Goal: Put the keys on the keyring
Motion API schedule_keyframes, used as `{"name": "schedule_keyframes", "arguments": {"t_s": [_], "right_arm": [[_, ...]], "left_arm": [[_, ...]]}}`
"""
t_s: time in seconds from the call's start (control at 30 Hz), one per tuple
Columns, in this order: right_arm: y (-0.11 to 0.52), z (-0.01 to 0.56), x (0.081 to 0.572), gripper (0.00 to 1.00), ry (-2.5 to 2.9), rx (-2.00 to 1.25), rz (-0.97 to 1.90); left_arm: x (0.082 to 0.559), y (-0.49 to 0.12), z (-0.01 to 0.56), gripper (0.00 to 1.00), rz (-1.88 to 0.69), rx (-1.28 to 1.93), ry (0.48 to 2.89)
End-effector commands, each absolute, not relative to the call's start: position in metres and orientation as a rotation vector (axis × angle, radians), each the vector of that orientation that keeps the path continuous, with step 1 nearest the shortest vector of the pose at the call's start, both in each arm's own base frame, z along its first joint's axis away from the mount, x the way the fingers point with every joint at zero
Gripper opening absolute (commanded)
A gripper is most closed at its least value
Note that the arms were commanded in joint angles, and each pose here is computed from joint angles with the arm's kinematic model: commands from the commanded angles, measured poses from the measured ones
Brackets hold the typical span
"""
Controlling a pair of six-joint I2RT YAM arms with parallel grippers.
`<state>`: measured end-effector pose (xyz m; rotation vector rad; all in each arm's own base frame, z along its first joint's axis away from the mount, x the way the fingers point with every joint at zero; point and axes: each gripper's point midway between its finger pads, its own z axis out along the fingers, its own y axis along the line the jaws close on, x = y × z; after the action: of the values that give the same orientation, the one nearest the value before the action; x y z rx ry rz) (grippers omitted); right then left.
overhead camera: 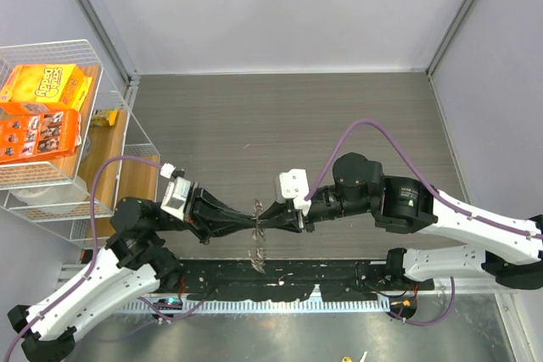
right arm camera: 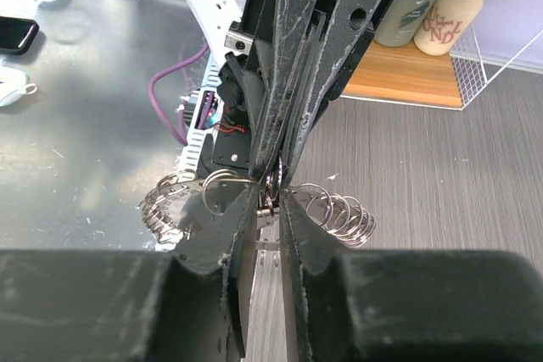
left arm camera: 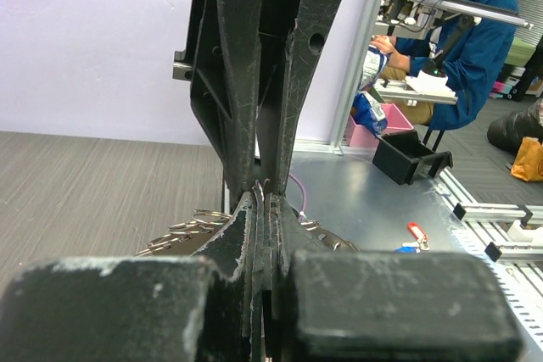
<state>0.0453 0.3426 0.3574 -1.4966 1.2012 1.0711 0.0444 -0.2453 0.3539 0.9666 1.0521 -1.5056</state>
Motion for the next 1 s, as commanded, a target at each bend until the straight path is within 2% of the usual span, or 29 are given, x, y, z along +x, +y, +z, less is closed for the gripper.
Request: {"name": "schedule_keyframes", "arguments": {"t_s": [0.0,0.23,0.5,0.67,0.97], "right_arm": [[0.346,0.390,0.043,0.20,1.110,-1.444,1.089],[0.347,0.387,0.042,0.06,1.112,-1.457,1.088],[0.342,0.392,0.041,0.05,1.131,-1.466,1.065],[0.337,0.389,0.044,0.06,1.244,-1.484,1.040],[0.332,0.369,0.053,0.06,1.447,-1.523,0.963]], "left_arm": [[0.039,-0.240,0.371,0.00,-1.491,0.962,0.954],[0.039,-0.238,0.374,0.00,-1.483,0.956,0.948],[0.040,-0.241,0.372,0.00,-1.497,0.970,1.012],[0.048,-0.244,0.368,0.17,-1.505,0.923,1.130],[0.049,-0.243,0.352,0.30,-1.486,0.957,1.329]]}}
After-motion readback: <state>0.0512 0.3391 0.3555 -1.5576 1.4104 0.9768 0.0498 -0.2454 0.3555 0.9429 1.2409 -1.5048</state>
